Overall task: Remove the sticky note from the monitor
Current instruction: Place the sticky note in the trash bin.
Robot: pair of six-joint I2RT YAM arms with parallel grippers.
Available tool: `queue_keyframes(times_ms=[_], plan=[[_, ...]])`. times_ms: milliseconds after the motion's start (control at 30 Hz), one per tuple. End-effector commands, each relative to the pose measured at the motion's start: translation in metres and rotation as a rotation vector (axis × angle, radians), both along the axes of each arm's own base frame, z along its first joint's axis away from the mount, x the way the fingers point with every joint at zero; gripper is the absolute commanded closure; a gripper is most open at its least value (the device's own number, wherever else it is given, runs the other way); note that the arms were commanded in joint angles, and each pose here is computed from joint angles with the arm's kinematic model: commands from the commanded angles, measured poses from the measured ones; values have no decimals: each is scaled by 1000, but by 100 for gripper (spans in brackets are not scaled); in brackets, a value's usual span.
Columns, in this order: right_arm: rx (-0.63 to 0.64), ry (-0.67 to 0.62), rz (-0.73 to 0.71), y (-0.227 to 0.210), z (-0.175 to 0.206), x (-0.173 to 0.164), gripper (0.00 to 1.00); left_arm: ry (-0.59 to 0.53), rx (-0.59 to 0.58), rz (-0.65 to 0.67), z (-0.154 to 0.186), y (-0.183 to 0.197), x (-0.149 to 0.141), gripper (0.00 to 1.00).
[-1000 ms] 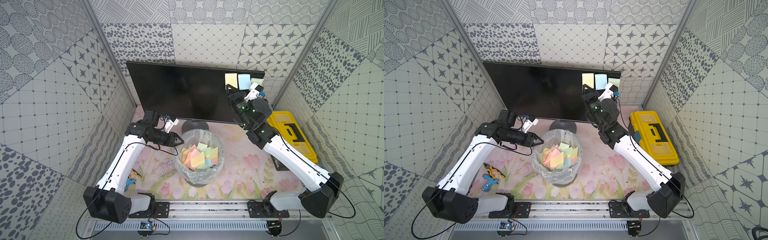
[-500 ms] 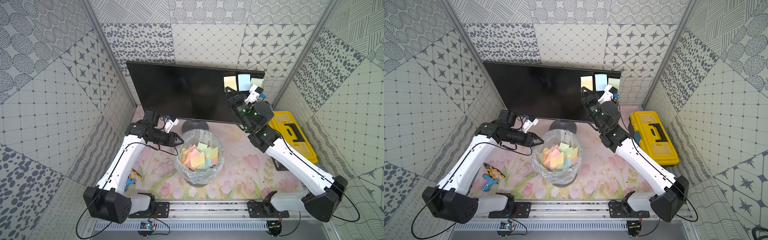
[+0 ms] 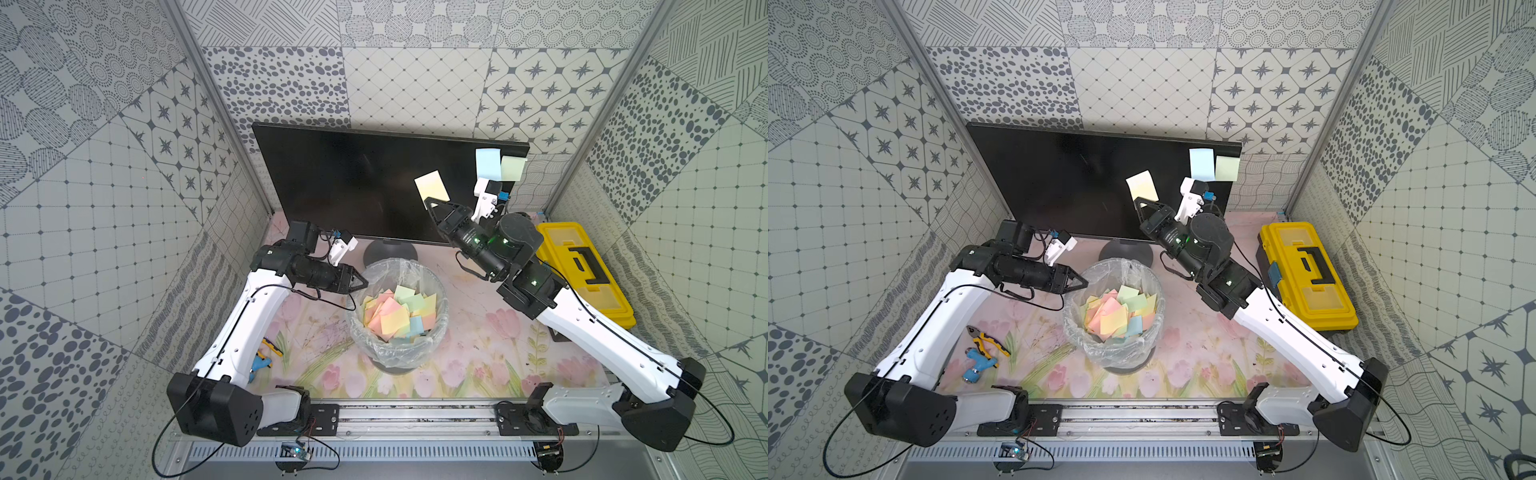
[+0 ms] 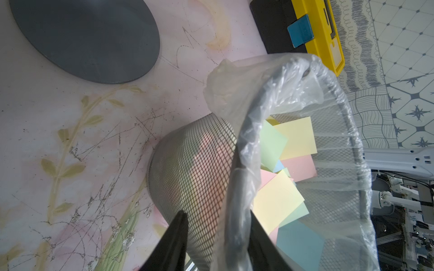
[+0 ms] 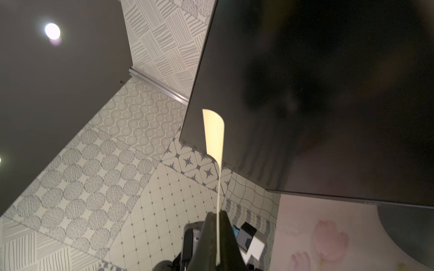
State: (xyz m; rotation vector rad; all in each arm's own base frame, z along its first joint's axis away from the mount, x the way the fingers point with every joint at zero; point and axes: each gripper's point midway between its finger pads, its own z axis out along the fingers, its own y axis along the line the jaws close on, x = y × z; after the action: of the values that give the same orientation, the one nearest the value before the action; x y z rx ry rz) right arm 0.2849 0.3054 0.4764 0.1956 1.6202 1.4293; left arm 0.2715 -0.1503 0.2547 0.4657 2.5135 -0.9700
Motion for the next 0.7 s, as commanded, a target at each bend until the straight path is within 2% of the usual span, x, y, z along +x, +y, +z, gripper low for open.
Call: queue_keyframes(times_ms=[0,200,400,433,533,633,667], plan=[[-179,-59,119,17,-21,-44,100,5,-5,-11,1,-1,-2,58],[-422,-17,268,43,-90,-86,100,5,-1,-10,0,0,-1,58],[-601,55,347,51,-149,-102,100,6,1,-9,0,0,-1,58],[-625,66,365,54,-156,-104,92,5,1,-10,0,0,-2,58],[-675,84,383,60,-169,-103,83,5,1,-10,0,0,-1,58],[-685,71,356,56,-167,-100,62,5,2,-9,1,0,-2,58],[-686,63,340,54,-164,-98,60,6,2,-8,1,0,-2,58]])
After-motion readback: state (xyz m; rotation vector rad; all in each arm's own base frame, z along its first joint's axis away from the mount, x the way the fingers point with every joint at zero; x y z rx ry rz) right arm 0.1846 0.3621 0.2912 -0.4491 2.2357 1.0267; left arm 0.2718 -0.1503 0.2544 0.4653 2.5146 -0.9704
